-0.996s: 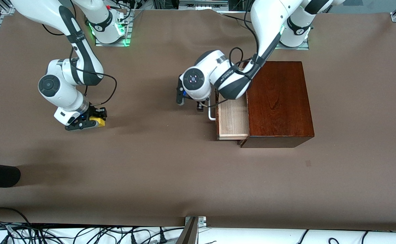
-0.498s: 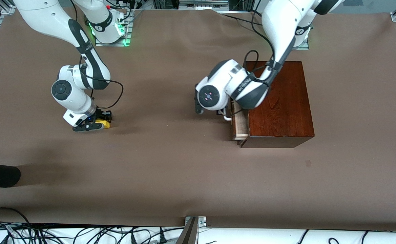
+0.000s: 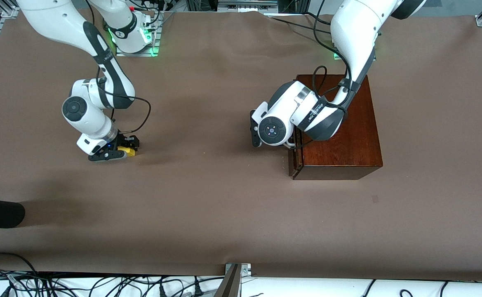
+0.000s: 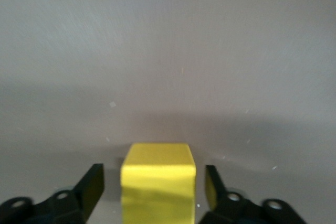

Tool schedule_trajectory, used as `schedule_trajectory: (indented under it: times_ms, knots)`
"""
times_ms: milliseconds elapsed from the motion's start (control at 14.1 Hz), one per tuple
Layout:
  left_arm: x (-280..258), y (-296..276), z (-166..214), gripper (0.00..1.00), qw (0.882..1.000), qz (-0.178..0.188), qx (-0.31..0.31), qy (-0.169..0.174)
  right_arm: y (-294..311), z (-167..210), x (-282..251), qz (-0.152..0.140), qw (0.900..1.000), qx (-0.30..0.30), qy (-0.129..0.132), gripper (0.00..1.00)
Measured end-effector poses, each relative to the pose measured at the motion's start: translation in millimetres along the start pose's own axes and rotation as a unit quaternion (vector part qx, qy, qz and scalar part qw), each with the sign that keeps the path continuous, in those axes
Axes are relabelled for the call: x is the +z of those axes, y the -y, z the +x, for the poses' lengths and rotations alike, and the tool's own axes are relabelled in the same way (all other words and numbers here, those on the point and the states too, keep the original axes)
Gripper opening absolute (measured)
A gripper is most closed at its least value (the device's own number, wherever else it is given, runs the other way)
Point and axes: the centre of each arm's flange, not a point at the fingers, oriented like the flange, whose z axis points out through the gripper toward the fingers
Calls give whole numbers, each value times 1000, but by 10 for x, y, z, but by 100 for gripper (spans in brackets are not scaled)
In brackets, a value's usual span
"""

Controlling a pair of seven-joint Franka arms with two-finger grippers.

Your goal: Open drawer, take yellow block, close drawer

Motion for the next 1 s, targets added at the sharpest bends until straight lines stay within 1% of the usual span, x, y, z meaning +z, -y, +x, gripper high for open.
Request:
schedule_trajectory:
  times_ms: [71,213,427,640,782,854,996]
  knots:
    - [-10,-4,-3,100,1000,1,0,0,4,64,-191,2,1000,0,-2,100]
    - [-19,-4,-13,100,1000,0,-1,0,5,203,-661,5,1000,-1,6,100]
    - [-59,10,-84,100,1000,-1,-5,0,-3,376,-1572,11,1000,-2,10,100]
    - [-86,7,-113,100,1000,5,-2,9,-18,355,-2386,15,1000,-3,15,100]
    - [-141,-23,-111,100,1000,12,0,11,-29,338,-2837,17,999,-4,27,100]
    - [-234,-52,-125,100,1000,18,0,6,-36,345,-3041,18,999,-5,33,100]
    - [-632,-181,-169,100,999,35,-11,-29,-48,373,-3355,18,999,-5,32,100]
